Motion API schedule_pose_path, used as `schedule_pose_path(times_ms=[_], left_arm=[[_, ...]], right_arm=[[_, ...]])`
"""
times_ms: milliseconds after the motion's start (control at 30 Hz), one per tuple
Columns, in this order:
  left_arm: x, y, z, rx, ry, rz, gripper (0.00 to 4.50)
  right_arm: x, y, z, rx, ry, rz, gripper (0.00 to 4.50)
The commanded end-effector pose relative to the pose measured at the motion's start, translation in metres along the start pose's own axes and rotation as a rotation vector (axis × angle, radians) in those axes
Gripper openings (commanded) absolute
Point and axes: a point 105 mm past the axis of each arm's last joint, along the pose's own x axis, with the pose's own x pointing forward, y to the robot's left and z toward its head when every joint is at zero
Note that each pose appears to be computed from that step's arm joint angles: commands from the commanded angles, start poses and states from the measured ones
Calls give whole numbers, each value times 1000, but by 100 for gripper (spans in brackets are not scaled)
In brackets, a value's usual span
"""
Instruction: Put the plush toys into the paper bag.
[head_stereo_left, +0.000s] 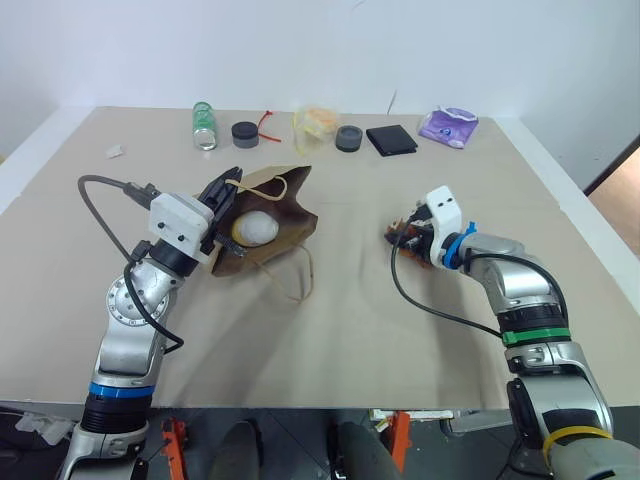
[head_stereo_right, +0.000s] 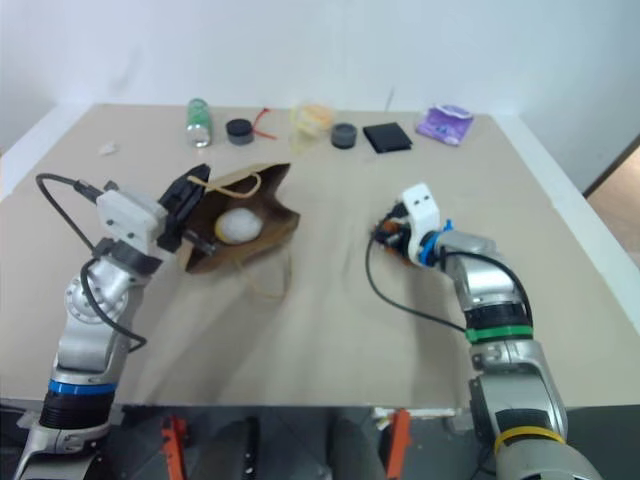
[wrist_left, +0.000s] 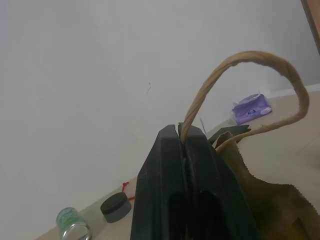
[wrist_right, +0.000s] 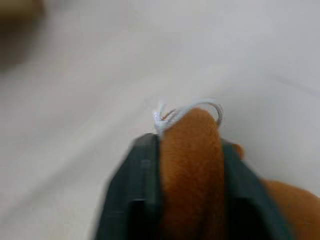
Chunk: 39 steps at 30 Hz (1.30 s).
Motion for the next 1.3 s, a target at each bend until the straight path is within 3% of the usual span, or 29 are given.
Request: schedule_pose_path(times_ms=[33,133,300,567,833,1033,1133,1300], left_arm=[[4,6,13,14,-50,19,0],[5,5,13,12,-52,15,0],[6,4,14,8,-60,11,0],[6,2,17,5,-66,9,0],[5,5,20,10,-68,27,0],[4,5,19,9,-64,36,0],[5,6,19,2,-64,45,0],[7,9,17,-14,-61,57,0]], right_arm=[[-14,54,65,16,-247,267,33],[-11,102,74,-2,-250,429,33],[19,146,69,11,-209,487,33],[86,161,61,14,-152,372,33],[114,176,60,-18,-176,339,33],[108,171,71,-24,-259,317,331],[93,164,76,-63,-289,342,442],[64,159,82,-101,-322,421,442]])
